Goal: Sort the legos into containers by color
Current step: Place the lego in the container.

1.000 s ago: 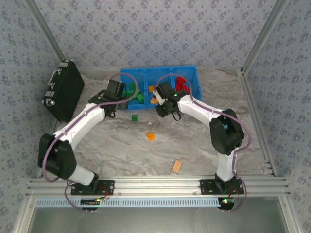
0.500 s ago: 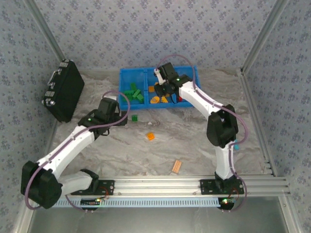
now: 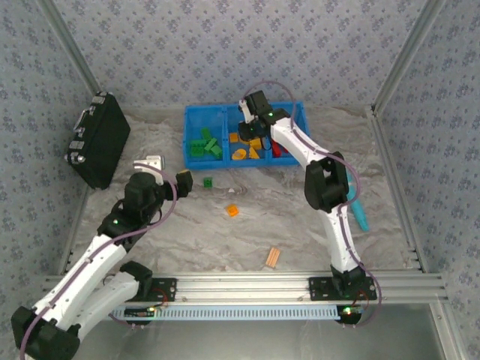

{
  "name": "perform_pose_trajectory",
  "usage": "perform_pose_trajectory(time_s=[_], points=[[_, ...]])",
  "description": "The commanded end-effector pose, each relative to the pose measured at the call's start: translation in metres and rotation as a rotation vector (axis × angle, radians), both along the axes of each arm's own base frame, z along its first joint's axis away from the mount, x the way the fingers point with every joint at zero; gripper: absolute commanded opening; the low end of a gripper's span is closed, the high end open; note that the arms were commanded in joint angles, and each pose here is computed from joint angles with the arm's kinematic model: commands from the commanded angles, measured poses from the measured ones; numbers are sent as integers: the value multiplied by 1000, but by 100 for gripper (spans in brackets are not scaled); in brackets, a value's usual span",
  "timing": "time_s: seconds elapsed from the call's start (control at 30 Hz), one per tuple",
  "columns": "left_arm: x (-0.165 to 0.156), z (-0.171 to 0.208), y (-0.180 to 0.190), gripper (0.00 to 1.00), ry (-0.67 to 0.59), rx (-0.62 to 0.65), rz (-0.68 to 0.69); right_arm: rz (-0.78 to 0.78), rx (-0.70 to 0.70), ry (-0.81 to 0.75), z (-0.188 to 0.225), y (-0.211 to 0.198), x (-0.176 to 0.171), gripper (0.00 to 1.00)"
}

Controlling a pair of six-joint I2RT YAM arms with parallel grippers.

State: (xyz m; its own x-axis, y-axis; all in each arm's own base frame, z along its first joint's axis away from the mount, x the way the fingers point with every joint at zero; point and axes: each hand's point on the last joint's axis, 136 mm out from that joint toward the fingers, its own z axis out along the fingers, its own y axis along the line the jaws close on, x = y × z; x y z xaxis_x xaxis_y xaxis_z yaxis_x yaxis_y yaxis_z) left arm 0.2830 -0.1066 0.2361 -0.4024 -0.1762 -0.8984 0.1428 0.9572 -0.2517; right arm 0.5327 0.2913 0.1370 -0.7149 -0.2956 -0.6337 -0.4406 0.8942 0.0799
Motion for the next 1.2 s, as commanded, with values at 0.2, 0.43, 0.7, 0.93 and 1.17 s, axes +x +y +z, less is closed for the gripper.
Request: perform_pose_trajectory(time_s=[0.2,0.43,0.7,0.93,1.17], points=[[-7,8,-23,100,-63,-26,-153,20,-12,49,-29,8,10,27],[-14,-8,-31,100,22,-49,-195,23,-26,67,-48,10,22,27],[-14,-55,-28,100,115,-18,-126,21,-36,96,-66,9,21,31],[-8,-87,-32,100,189,88,-127,45,-47,84,-65,9,17,35],[15,-111,-41,100,215,251,-126,40,-38,52,-54,8,15,38]])
